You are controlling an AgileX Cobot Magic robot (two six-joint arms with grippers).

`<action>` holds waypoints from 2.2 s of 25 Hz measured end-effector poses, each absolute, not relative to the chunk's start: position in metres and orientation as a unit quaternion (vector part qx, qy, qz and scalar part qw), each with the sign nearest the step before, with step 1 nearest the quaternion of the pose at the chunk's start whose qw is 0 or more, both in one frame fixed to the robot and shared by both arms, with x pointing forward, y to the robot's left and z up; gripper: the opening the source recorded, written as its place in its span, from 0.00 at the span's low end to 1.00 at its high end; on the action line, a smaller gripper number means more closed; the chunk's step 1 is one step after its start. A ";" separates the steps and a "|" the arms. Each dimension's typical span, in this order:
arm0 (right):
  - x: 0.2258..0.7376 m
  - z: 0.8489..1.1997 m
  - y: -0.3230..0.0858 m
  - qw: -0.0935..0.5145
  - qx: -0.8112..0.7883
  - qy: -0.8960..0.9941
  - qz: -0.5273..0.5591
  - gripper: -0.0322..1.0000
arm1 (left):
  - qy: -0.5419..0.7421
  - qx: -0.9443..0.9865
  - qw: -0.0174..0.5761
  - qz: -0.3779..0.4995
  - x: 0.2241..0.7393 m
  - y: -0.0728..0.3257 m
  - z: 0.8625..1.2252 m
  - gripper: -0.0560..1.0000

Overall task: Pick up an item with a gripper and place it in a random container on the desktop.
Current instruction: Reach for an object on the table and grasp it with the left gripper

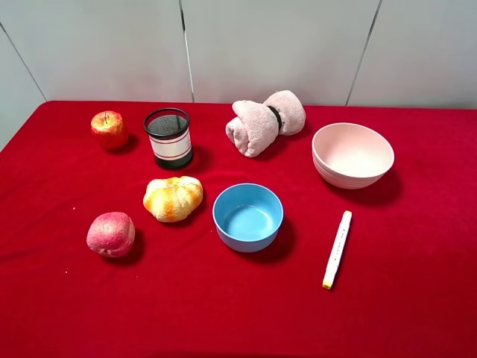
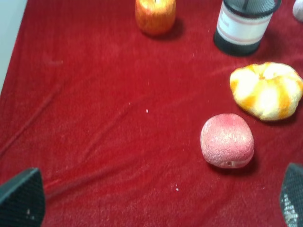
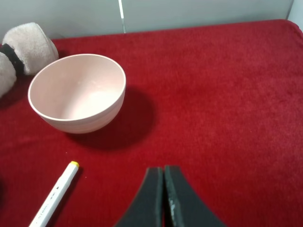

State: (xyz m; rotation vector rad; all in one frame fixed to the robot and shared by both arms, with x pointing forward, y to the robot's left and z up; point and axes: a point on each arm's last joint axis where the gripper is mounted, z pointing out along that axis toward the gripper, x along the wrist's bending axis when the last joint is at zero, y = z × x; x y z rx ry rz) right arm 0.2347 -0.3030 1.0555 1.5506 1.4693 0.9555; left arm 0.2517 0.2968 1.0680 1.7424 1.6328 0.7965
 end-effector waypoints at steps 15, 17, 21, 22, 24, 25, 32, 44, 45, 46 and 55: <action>0.235 1.055 -0.303 0.390 0.610 0.578 0.376 0.00 | 0.610 0.733 0.252 0.168 0.323 0.286 1.082 0.99; 0.235 1.055 -0.303 0.390 0.610 0.578 0.376 0.00 | 0.602 0.745 0.245 0.152 0.329 0.283 1.080 0.99; 0.235 1.055 -0.303 0.390 0.610 0.578 0.376 0.00 | 0.592 0.764 0.227 0.121 0.342 0.278 1.073 0.99; 0.235 1.055 -0.303 0.390 0.610 0.578 0.376 0.00 | 0.591 0.768 0.222 0.112 0.346 0.276 1.070 0.99; 0.235 1.055 -0.303 0.390 0.610 0.578 0.376 0.00 | 0.589 0.771 0.218 0.104 0.350 0.274 1.068 0.99; 0.235 1.055 -0.303 0.390 0.610 0.578 0.376 0.00 | 0.588 0.774 0.213 0.096 0.353 0.273 1.066 0.99; 0.235 1.055 -0.303 0.390 0.610 0.578 0.376 0.00 | 0.583 0.796 0.161 0.028 0.379 0.257 1.043 0.99; 0.235 1.055 -0.303 0.390 0.610 0.578 0.376 0.00 | 0.568 0.816 0.105 -0.021 0.413 0.236 1.005 0.99; 0.235 1.055 -0.303 0.390 0.610 0.578 0.376 0.00 | 0.567 0.817 0.099 -0.024 0.415 0.235 1.001 0.99; 0.235 1.055 -0.303 0.390 0.610 0.578 0.376 0.00 | 0.567 0.818 0.093 -0.026 0.418 0.234 0.998 0.99; 0.235 1.055 -0.303 0.390 0.610 0.578 0.376 0.00 | 0.555 0.830 0.053 -0.022 0.438 0.221 0.965 0.99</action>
